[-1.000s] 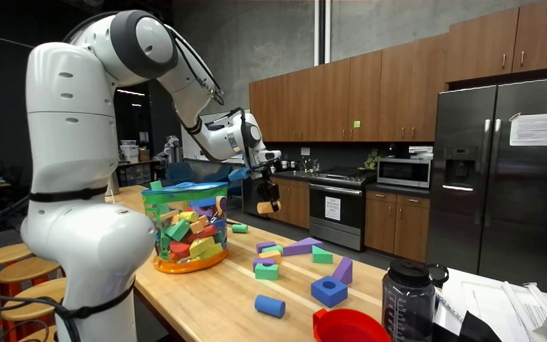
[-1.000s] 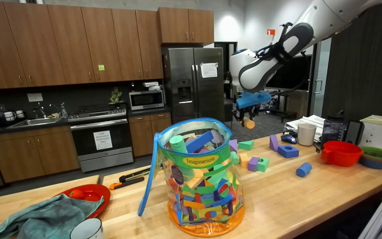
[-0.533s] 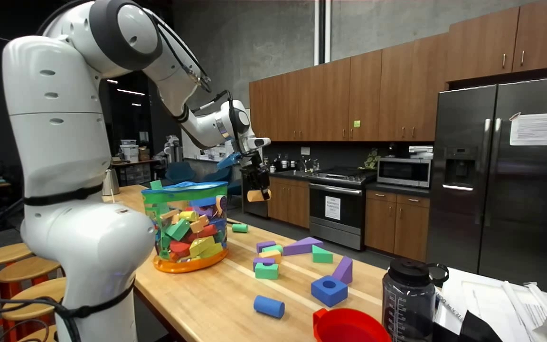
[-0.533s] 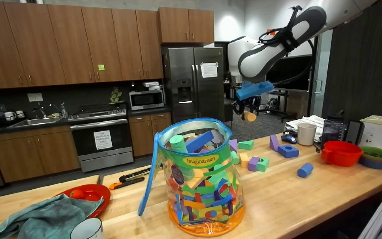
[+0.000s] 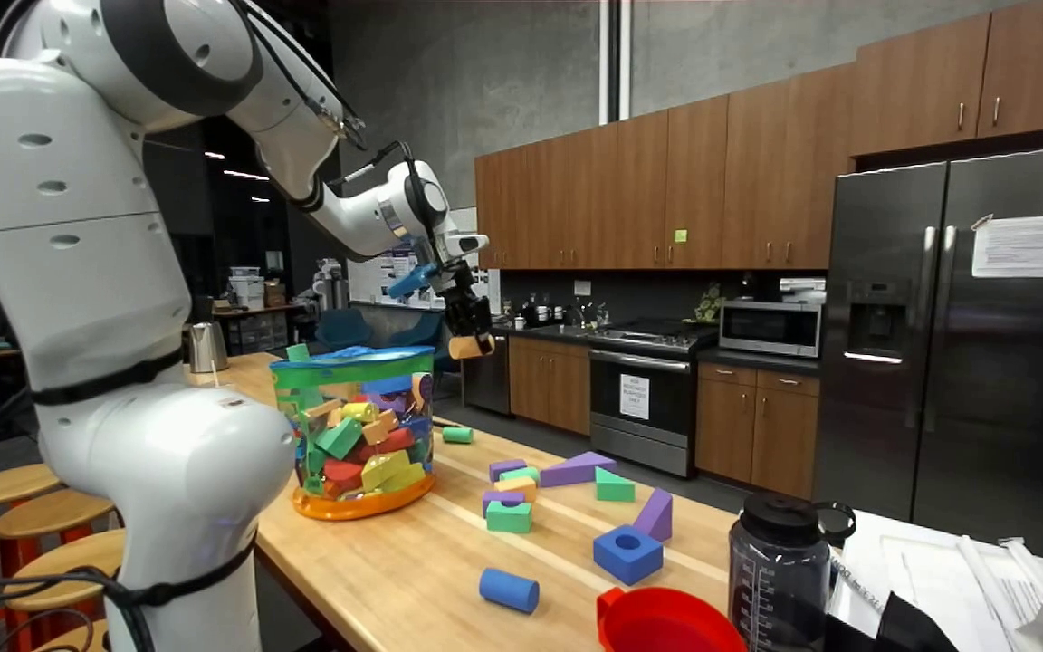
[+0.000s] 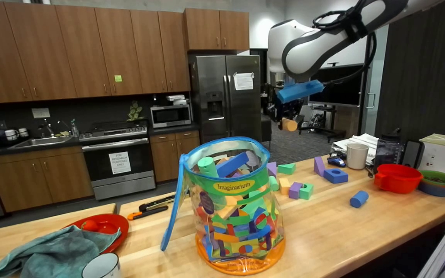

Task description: Shift one yellow block to the bag

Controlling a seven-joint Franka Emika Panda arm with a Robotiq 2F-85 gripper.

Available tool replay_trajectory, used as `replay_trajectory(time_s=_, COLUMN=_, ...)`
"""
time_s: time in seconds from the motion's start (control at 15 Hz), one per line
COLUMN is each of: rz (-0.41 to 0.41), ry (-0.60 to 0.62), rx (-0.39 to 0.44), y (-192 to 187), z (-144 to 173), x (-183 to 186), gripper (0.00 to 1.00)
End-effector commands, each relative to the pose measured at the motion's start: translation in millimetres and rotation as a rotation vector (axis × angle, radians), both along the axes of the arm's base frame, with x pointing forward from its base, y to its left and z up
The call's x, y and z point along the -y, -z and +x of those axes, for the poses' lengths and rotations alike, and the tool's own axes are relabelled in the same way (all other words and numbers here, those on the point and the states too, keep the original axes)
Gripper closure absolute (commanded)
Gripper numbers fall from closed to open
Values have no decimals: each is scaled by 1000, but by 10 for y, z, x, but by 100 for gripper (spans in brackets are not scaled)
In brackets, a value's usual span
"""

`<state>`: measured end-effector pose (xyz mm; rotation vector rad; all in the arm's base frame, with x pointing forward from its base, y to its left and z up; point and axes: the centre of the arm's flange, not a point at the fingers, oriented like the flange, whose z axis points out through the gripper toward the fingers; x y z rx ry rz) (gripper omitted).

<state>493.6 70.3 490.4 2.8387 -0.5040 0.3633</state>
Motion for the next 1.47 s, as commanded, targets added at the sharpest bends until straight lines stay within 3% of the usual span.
replay_trajectory(time_s=0.0, rz=11, ry=-57, rx=5, y=-82, z=-278, x=-81, gripper=84)
replay_trajectory(time_s=0.6, rz=6, ry=-227, rx=41, y=59, z=-765, x=-611, gripper=84)
replay_trajectory(time_s=1.0, rz=63, ry=-298, rx=101, y=-20, z=-944, x=-1169, gripper=84)
replay_trajectory(time_s=1.4, rz=171, ry=-339, rx=208, y=-234, z=-997, x=-1346, gripper=84)
